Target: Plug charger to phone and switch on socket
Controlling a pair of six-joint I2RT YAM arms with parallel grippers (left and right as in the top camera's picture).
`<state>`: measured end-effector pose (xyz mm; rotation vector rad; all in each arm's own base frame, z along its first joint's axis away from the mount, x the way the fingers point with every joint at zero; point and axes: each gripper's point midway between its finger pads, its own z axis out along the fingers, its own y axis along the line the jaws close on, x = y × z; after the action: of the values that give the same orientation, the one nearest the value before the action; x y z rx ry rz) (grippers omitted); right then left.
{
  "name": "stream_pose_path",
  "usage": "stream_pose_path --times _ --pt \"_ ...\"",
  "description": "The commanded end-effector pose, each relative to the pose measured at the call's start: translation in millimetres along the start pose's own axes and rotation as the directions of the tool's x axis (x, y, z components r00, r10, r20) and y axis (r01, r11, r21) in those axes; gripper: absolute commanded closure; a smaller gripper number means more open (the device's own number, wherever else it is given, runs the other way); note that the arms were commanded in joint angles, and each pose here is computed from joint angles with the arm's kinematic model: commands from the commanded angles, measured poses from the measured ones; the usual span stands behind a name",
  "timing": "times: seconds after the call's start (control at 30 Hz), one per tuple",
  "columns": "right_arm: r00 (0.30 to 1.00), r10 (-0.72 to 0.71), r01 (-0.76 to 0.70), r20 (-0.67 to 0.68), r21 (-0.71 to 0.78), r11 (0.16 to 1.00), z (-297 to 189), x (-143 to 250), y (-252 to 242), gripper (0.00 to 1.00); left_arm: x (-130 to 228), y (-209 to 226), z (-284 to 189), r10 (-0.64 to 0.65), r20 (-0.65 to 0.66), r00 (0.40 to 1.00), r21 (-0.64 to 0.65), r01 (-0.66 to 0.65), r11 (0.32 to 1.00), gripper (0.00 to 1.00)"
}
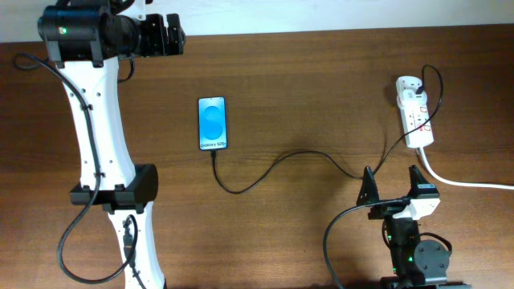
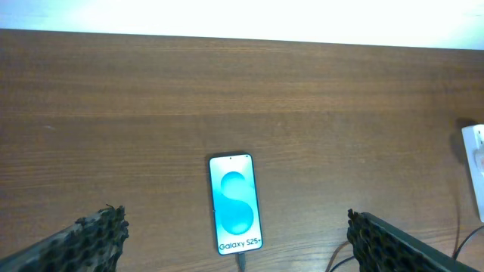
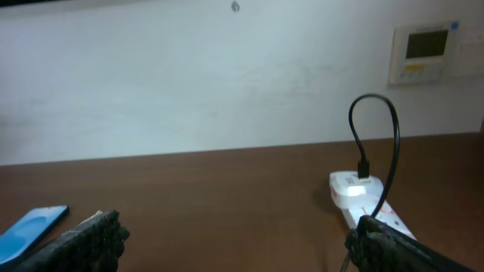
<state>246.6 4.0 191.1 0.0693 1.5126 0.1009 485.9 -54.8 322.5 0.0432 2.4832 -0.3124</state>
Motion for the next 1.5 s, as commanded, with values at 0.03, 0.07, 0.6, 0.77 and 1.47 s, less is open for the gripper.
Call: stream_pose_path --times 0.03,0.07,0.6,0.77,1.47 --pt "0.998 0.004 -0.002 -0.061 0.031 1.000 -1.0 17.1 -6.6 0.01 -3.8 -3.9 -14.2 0.004 0.032 0.999 0.009 -0.004 1.000 0.01" --pt "0.994 0.005 -0.001 -0.109 0.036 0.999 -2.1 29.1 -7.8 0.02 -3.8 -3.9 -14.2 0.004 0.032 0.999 0.009 -0.004 1.000 0.01" --pt "0.991 -0.005 0.010 -0.134 0.038 0.999 -2.8 35.2 -8.6 0.02 -3.8 -3.9 -14.2 0.004 0.032 0.999 0.009 -0.004 1.000 0.01" --pt "0.991 -0.005 0.010 -0.135 0.038 0.999 -2.8 35.2 -8.6 0.02 -3.8 -3.9 -14.2 0.004 0.032 0.999 0.009 -0.004 1.000 0.01" --pt "0.991 -0.005 0.010 -0.134 0.038 0.999 -2.8 35.2 -8.6 0.02 52.3 -3.3 -70.5 0.247 0.327 0.912 -0.087 -0.231 0.969 0.01"
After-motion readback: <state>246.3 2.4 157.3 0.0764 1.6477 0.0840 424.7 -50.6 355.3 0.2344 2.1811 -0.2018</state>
